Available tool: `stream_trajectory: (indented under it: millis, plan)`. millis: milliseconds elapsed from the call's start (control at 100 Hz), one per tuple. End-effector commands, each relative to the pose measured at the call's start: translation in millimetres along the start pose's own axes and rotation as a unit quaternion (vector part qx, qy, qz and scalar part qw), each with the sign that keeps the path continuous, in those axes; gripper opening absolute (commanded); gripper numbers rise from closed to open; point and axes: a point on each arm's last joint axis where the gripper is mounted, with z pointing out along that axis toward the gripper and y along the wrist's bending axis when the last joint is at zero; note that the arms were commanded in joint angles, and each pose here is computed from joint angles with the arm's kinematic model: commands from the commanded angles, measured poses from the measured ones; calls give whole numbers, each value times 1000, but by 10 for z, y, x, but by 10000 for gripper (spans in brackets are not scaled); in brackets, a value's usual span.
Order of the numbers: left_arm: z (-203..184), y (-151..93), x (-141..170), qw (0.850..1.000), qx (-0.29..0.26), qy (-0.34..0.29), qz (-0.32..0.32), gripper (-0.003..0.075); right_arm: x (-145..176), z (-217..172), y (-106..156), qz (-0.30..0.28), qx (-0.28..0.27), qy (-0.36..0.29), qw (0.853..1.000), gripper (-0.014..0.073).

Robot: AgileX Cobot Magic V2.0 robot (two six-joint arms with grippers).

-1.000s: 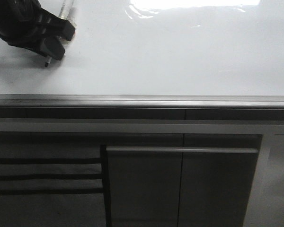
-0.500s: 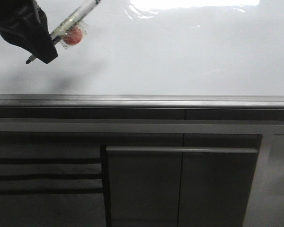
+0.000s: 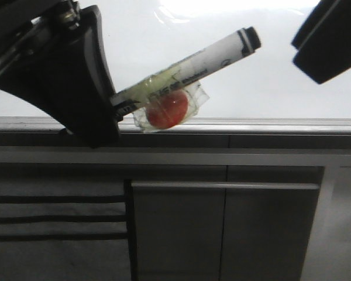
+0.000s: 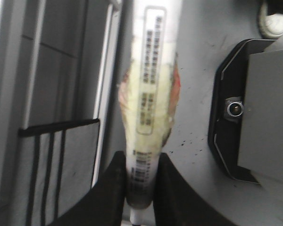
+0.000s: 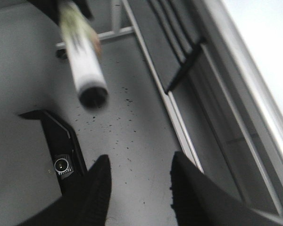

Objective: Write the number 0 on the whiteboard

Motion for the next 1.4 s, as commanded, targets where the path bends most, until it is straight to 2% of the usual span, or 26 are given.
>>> stream_trajectory:
  millis: [0, 220, 550, 820, 1160, 1330, 1390]
  plan:
    - [-185, -11, -98, 999, -11, -48, -2, -20, -191, -50, 37, -30, -3, -39, 999, 268]
    - [-186, -27, -110, 998, -2, -54, -9, -20, -327, 97, 84, -47, -11, -58, 997, 268]
    - [-191, -1, -147, 997, -16, -75, -9, -20, -392, 330, 54, -33, -26, -63, 997, 268]
    - [-192, 2, -151, 997, -17, -77, -9, -20, -431, 331, 71, -35, -35, -85, 995, 262]
    - [-192, 4, -149, 997, -19, -76, -8, -20, -428, 332, 75, -35, -38, -84, 995, 9]
    - [-197, 27, -158, 996, -32, -82, -5, -15, -428, 332, 75, -35, -38, -84, 995, -51]
    - [-208, 39, -158, 996, -37, -85, -8, 28, -428, 332, 75, -35, -38, -84, 995, -52]
